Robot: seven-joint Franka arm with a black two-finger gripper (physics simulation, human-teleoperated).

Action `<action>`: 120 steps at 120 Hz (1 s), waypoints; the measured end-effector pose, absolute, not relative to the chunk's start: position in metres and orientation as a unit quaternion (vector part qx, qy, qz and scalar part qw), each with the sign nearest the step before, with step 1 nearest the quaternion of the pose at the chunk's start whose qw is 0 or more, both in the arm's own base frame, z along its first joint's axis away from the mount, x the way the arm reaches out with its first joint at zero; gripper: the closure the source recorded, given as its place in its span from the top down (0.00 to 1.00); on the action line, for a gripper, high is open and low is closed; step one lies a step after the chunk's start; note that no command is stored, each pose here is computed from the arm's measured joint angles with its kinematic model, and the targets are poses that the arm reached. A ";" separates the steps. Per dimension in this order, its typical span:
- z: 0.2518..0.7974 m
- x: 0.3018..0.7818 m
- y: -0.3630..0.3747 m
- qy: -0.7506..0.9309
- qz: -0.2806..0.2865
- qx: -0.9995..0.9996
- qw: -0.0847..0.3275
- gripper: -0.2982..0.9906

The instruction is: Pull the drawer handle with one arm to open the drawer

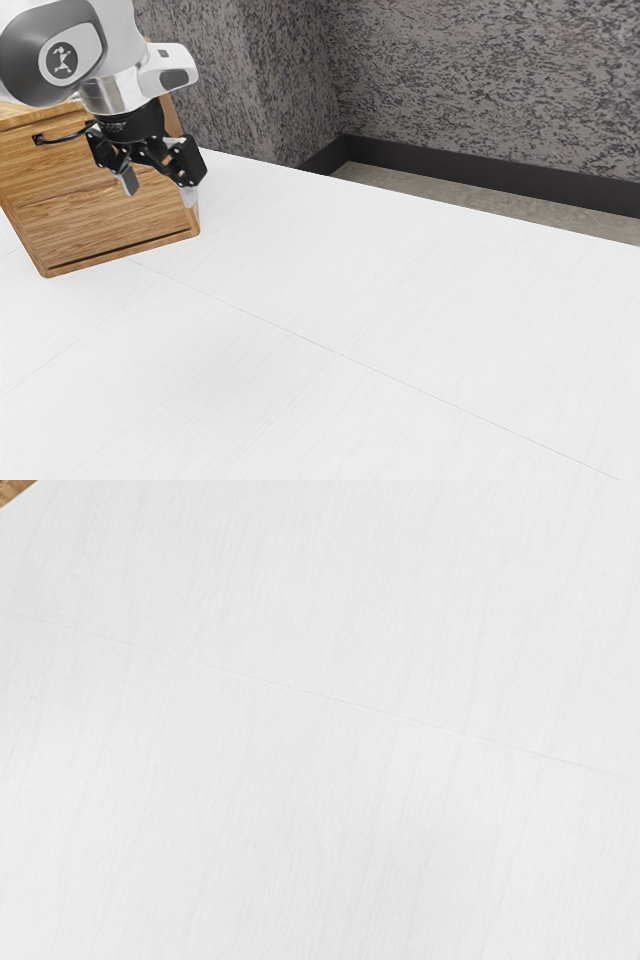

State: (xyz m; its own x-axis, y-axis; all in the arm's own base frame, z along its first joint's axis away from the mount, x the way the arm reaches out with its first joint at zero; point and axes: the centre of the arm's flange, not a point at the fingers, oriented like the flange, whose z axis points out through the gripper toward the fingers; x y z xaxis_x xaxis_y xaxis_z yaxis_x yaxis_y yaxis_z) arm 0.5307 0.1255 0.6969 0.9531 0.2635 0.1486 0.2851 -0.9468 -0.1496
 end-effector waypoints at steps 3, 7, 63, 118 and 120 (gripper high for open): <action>0.697 0.531 0.125 -0.140 -0.063 -0.984 0.085 0.77; 0.697 0.531 0.125 -0.141 -0.064 -0.984 0.085 0.77; 0.809 0.500 -0.053 -0.006 -0.158 -0.985 0.072 0.77; 0.767 0.511 -0.043 -0.027 -0.095 -0.991 0.090 0.77; 0.767 0.511 -0.042 -0.028 -0.094 -0.991 0.089 0.77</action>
